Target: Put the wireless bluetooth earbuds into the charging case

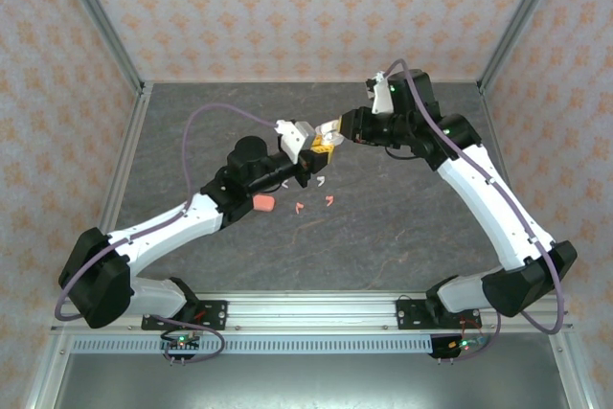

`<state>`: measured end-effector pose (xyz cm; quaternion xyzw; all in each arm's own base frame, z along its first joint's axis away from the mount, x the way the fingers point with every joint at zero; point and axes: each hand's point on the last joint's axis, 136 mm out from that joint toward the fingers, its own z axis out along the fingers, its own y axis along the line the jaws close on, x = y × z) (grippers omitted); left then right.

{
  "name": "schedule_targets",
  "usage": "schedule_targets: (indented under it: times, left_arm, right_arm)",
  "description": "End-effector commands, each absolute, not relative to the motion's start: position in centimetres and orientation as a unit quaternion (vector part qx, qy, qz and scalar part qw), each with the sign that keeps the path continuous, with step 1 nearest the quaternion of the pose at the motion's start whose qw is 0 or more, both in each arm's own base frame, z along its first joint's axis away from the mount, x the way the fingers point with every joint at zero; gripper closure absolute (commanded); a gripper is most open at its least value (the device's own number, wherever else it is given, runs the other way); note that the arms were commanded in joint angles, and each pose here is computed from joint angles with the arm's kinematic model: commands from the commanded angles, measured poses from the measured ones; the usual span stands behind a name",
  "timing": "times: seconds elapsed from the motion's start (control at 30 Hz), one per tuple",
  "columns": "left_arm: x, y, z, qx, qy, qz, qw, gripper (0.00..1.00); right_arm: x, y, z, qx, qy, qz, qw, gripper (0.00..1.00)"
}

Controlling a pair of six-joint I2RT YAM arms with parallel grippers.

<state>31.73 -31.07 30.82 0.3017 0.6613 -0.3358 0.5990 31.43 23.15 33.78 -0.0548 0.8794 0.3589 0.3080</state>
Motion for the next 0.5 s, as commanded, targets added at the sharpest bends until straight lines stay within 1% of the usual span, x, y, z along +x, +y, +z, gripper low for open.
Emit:
schedule_targets:
  times: [0.0, 0.13, 0.47]
  left_arm:
    - [30.5, -30.5, 33.8, 0.308, 0.624, -0.370, 0.616, 1.00]
    - [30.0, -30.5, 33.8, 0.317, 0.619, -0.388, 0.604, 1.00]
    - [28.6, -30.9, 34.6, 0.345, 0.596, -0.434, 0.581, 1.00]
  right_arm:
    - [30.1, 22.6, 35.3, -0.088, 0.868, 0.376, 0.312, 0.80]
    - [29.3, 23.3, 35.9, -0.128, 0.854, 0.399, 0.308, 0.80]
    - [26.6, 24.3, 35.8, -0.236, 0.829, 0.417, 0.288, 0.80]
